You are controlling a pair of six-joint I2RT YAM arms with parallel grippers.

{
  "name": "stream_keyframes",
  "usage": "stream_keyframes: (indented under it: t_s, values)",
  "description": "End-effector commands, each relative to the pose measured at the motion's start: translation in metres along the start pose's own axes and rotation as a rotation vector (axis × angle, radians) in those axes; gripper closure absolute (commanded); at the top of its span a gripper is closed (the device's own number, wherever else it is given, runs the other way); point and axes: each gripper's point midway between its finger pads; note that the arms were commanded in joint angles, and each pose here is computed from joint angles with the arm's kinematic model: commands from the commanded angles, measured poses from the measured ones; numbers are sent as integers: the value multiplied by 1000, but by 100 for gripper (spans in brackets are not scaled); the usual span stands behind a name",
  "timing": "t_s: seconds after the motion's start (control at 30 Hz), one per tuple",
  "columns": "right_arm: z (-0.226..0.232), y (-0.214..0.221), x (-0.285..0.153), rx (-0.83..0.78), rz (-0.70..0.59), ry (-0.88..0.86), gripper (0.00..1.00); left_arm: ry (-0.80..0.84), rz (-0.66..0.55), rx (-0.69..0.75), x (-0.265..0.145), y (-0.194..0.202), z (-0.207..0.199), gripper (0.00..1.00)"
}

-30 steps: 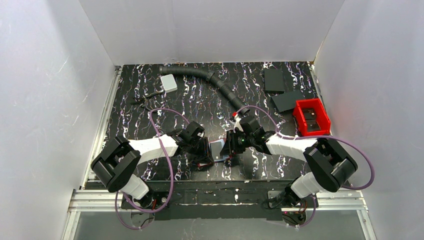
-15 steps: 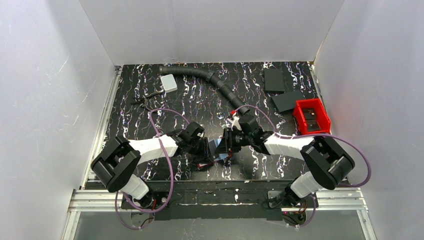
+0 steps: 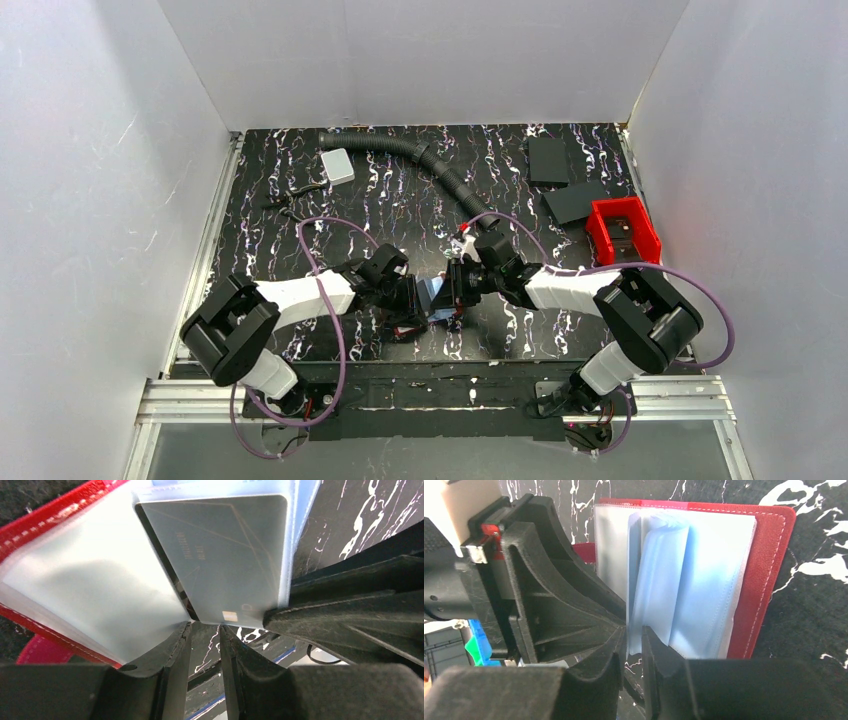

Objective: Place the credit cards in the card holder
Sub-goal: Insert the credit card into the card holder.

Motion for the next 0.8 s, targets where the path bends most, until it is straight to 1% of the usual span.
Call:
stream_keyframes:
  t_s: [0.0, 0.07, 0.1, 0.3, 0.4, 0.47, 0.53, 0.67, 0.77]
  values:
    - [15, -7, -2, -62, -20, -23, 81, 1, -23, 42, -15, 0, -1, 72]
    - [14, -6, 0, -63, -10, -18, 97, 1, -39, 56, -21, -2, -3, 70]
    - [13, -5, 0, -64, -6, -17, 99, 2, -45, 61, -25, -4, -5, 70]
    - [10, -11, -4, -110, -11, 45, 99, 2, -96, 86, -57, -8, -9, 63]
    - [9, -14, -8, -154, -11, 84, 99, -1, -118, 67, -73, -8, 0, 59]
    - [9, -13, -8, -173, -3, 101, 99, -13, -115, 39, -78, -7, 10, 58]
    - [11, -11, -7, -190, 2, 114, 99, -25, -109, -3, -77, -6, 21, 61]
    - [14, -8, -3, -214, 12, 142, 98, -58, -71, -68, -64, -1, 40, 73]
    - [18, -5, 0, -229, 17, 151, 95, -73, -58, -76, -52, -2, 47, 77]
Point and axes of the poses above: each gripper's point midway between its finger pads, its own x axis out along the fingers, its own z axis along the line the jaws close on, y = z × x, and after that the axes turned 7 degrees about x, right-handed
